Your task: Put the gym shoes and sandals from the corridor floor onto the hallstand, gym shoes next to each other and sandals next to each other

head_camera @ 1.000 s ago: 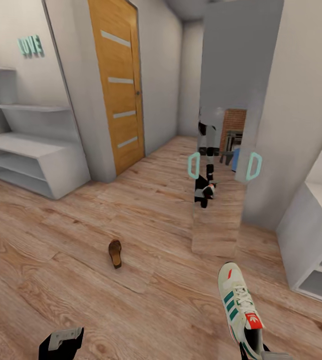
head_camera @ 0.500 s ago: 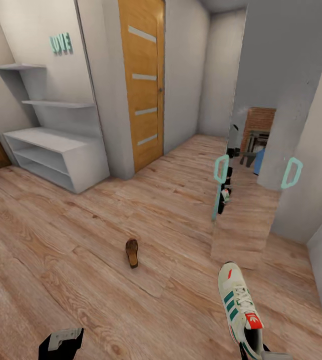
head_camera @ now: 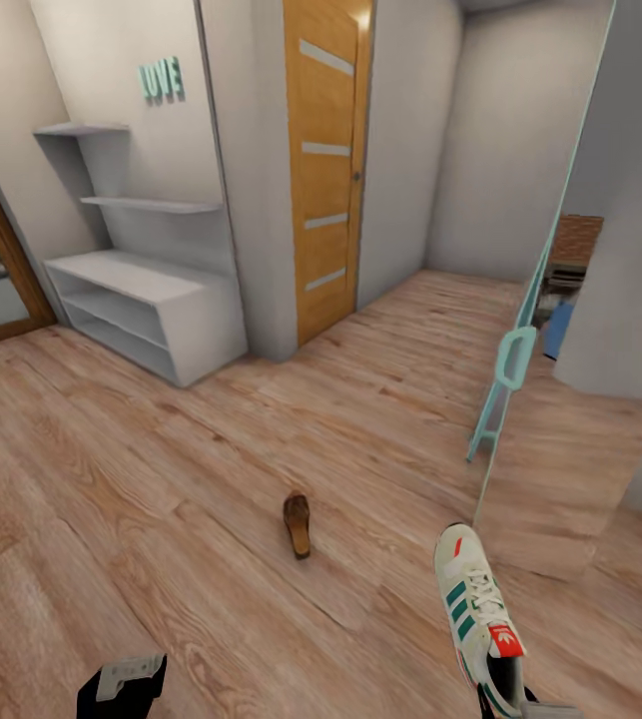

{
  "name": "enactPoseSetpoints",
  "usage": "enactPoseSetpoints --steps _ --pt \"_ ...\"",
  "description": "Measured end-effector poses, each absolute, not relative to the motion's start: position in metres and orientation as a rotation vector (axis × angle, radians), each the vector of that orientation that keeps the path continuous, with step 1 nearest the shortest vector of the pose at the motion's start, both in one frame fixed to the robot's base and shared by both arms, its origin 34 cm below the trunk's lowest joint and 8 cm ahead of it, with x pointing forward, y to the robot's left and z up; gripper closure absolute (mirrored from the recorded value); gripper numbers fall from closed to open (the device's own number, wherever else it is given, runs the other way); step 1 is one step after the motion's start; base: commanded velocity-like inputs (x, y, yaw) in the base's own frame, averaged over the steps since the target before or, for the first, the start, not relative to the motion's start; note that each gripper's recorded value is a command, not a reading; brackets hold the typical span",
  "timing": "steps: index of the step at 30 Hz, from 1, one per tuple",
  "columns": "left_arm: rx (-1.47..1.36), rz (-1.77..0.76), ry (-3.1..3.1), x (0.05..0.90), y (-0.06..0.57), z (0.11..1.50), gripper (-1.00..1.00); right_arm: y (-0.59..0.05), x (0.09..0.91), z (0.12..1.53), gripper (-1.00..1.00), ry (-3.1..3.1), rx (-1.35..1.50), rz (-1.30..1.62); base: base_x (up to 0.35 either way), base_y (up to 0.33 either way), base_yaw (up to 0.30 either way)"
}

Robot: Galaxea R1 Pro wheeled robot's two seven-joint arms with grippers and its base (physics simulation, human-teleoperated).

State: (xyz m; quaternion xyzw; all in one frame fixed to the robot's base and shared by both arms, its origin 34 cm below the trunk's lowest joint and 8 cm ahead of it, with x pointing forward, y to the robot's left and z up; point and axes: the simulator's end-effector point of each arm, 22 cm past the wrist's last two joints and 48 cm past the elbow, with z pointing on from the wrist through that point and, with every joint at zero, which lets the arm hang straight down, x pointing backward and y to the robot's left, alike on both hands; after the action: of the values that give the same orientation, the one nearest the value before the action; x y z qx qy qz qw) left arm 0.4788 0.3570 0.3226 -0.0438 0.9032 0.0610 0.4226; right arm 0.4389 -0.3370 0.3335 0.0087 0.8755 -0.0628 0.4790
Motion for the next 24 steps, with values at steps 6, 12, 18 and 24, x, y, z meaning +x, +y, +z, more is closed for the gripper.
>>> enactPoseSetpoints --steps 6,12,18,24 --pt "-0.11 0.153 2.261 0.4788 0.3572 0.3226 -1.0 -0.3369 0.4394 0.3339 1.0 2.136 0.021 -0.153 0.271 0.113 0.001" --pt "-0.11 0.153 2.261 0.4788 0.3571 0.3225 -1.0 -0.3371 0.4395 0.334 1.0 2.136 0.018 -0.152 0.277 0.058 0.0" --pt "-0.109 0.152 2.261 0.4788 0.3568 0.3225 -1.0 -0.337 0.4398 0.3343 1.0 2.135 0.017 -0.152 0.289 0.007 0.0" --pt "-0.109 0.152 2.261 0.4788 0.3567 0.3224 -1.0 -0.3365 0.4407 0.3349 1.0 2.133 0.016 -0.151 0.246 0.0 0.0"
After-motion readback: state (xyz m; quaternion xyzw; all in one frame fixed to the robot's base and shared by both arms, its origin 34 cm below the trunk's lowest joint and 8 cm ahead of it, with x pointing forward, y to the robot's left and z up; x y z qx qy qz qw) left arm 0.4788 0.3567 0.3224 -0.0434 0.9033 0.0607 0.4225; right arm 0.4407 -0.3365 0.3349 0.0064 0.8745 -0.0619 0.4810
